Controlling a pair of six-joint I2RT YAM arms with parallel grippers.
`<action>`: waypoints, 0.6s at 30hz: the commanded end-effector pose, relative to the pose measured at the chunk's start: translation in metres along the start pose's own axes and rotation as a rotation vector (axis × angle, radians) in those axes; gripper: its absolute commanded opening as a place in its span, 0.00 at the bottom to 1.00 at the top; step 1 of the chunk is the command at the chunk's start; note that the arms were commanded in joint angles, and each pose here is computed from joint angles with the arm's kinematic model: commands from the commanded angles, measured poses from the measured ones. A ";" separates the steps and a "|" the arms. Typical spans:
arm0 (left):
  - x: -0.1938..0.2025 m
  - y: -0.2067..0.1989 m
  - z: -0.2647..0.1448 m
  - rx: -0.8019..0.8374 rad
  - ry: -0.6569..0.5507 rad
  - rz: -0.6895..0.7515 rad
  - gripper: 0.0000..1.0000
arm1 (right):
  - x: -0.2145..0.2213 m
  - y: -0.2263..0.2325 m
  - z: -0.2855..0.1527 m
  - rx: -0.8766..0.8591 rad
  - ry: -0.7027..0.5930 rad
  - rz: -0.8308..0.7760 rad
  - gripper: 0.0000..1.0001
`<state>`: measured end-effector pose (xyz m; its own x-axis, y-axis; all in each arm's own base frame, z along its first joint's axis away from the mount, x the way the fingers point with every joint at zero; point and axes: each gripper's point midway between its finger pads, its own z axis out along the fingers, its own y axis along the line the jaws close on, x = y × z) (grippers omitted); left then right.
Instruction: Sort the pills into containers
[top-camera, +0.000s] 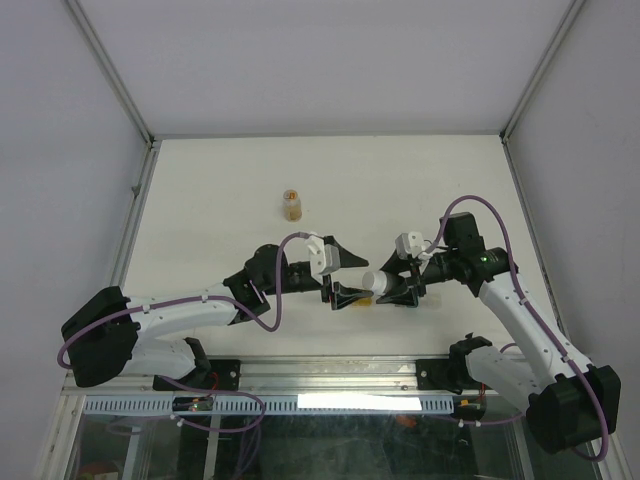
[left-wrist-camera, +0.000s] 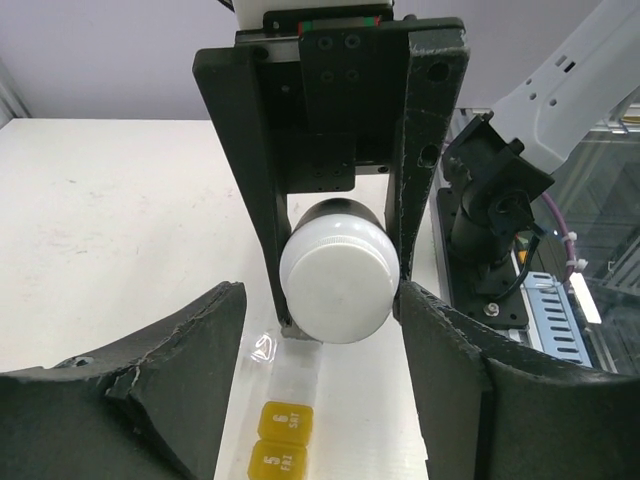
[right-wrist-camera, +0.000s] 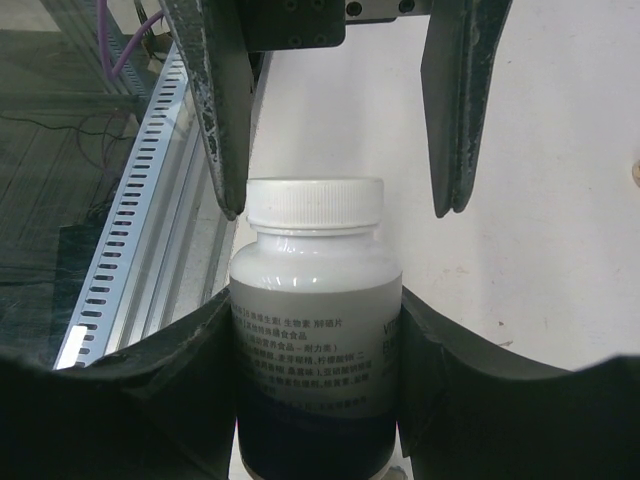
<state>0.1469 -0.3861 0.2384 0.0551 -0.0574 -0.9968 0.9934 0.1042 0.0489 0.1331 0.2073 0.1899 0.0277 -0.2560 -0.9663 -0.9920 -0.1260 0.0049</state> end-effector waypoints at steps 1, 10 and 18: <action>-0.031 0.001 0.006 0.014 -0.097 0.011 0.62 | -0.016 -0.003 -0.001 -0.004 -0.023 -0.067 0.00; -0.027 0.001 0.010 0.023 -0.082 -0.029 0.52 | -0.017 -0.003 -0.001 -0.005 -0.023 -0.067 0.00; -0.035 0.001 0.010 -0.008 -0.111 -0.145 0.13 | -0.015 -0.007 -0.001 0.015 -0.007 -0.056 0.00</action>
<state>0.1437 -0.3911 0.2344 -0.0326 -0.0661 -0.9973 0.9956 0.0854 -0.0382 0.1351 0.2059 0.1871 0.0233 -0.2736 -0.9616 -0.9936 -0.1123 0.0078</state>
